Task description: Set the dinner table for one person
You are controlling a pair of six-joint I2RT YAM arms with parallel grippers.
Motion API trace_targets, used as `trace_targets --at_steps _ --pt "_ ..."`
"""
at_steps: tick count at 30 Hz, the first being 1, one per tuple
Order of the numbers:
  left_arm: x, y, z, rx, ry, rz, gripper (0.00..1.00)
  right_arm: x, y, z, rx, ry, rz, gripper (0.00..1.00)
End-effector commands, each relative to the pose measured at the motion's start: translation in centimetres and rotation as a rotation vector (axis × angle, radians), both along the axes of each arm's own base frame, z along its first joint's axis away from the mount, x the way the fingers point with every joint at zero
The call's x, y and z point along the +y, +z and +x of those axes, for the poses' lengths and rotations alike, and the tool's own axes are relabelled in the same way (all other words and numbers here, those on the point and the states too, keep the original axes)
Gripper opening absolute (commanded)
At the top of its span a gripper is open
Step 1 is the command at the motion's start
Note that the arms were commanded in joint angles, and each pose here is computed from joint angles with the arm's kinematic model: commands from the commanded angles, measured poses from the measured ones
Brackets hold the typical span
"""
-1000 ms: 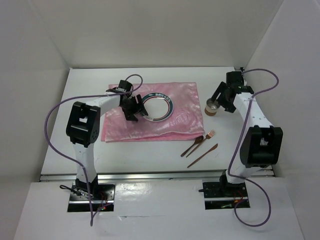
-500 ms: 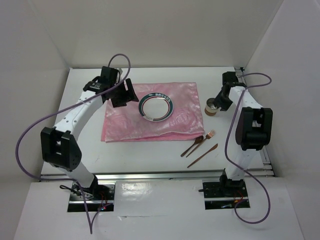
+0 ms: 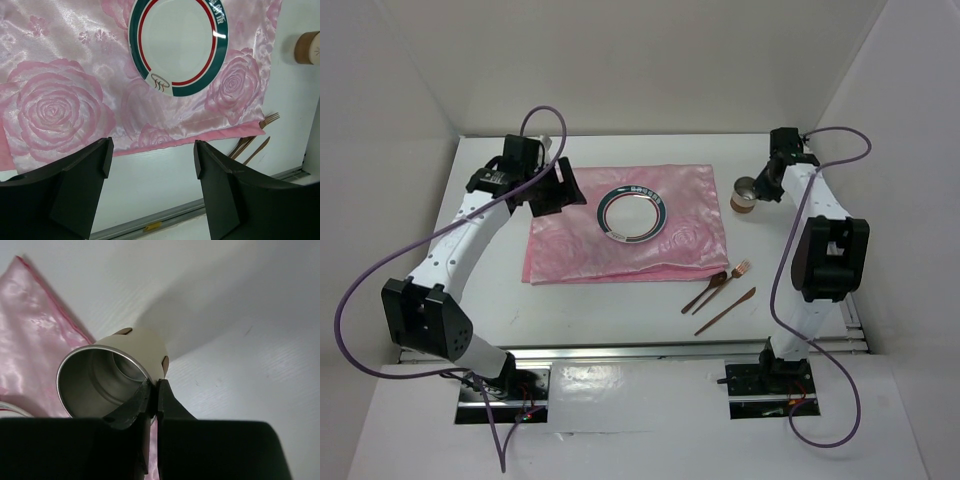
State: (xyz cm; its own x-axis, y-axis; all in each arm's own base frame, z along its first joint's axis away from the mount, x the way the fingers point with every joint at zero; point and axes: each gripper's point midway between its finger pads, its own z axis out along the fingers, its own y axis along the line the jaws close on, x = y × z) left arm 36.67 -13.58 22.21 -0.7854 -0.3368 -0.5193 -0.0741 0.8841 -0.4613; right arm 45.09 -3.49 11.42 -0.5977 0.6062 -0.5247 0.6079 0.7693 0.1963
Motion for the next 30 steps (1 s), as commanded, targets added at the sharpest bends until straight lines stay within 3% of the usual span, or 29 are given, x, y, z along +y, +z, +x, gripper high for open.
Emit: trace_targets --at_steps 1,6,8,10,15,30 --pt "0.3 1.8 -0.7 -0.05 -0.019 0.001 0.82 1.5 7.1 2.6 -0.197 0.07 -0.016 0.0" --pt "0.5 2.7 -1.5 -0.078 -0.019 -0.005 0.82 6.0 9.6 6.6 -0.266 0.192 -0.021 0.0" --pt "0.6 3.5 -2.1 -0.094 -0.019 -0.008 0.82 8.0 7.9 8.2 -0.234 0.235 -0.03 0.0" --pt "1.1 2.8 -2.3 -0.087 -0.009 0.016 0.82 9.4 9.7 9.7 -0.26 0.252 -0.036 0.0" --pt "1.6 1.2 -3.2 -0.051 0.0 0.024 0.81 11.5 8.3 12.3 -0.244 0.267 -0.066 0.0" --pt "1.8 -0.2 -4.4 -0.031 0.012 0.001 0.81 13.4 0.4 13.4 -0.123 0.287 -0.027 0.01"
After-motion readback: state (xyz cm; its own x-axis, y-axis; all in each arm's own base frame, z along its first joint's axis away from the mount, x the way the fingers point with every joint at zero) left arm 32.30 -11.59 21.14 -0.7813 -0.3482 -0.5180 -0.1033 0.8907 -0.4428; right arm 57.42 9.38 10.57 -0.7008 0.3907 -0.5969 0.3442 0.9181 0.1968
